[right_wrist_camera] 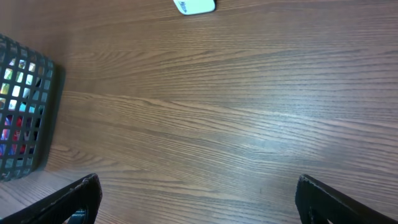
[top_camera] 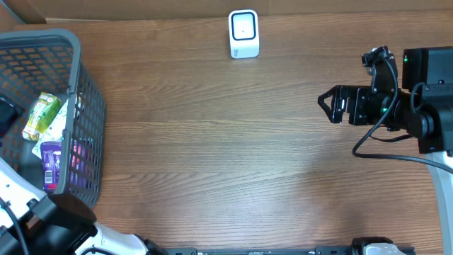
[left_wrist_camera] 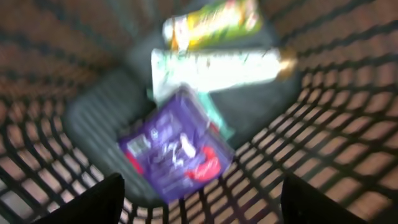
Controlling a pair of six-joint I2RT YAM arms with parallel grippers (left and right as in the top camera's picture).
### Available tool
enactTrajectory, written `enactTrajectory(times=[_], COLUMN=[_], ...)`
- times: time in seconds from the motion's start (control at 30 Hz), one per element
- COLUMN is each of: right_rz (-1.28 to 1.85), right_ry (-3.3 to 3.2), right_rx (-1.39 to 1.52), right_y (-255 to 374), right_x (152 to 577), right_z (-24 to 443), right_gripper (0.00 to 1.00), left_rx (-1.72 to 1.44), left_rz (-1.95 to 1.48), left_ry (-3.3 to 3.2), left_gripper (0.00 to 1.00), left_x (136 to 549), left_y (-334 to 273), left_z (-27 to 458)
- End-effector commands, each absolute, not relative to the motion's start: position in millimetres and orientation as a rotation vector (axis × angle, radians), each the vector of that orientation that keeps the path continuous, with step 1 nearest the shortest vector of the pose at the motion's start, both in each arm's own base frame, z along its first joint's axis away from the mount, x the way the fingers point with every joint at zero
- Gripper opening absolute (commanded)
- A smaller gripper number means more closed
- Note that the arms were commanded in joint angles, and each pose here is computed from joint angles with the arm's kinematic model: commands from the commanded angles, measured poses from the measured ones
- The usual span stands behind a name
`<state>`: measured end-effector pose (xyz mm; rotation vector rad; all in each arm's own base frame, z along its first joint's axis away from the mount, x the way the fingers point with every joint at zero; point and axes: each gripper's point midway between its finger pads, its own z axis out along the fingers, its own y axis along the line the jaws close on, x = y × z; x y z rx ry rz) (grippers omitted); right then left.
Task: Scan the item barcode
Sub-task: 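Grasp the purple snack bag with the left gripper and lift it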
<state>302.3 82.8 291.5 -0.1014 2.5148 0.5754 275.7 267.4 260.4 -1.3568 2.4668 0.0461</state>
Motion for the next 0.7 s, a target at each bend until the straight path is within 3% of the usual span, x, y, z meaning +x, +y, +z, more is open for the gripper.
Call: enactTrajectory(times=[0.0, 0.67], right_rz=[0.585, 0.586], right_ry=[2.5, 2.52], right_rx=[-0.122, -0.118], right_y=[85.4, 85.1], right_x=[300.1, 296.6], right_z=[298.9, 296.1], right_gripper=[1.0, 1.0], left_rx=[-1.517, -1.509], left_rz=[0.068, 0.101], left_ry=[2.513, 2.624], left_gripper=[0.73, 0.75], left_x=[263.0, 256.2], left_y=[268.0, 259.9], left_z=[221.4, 60.1])
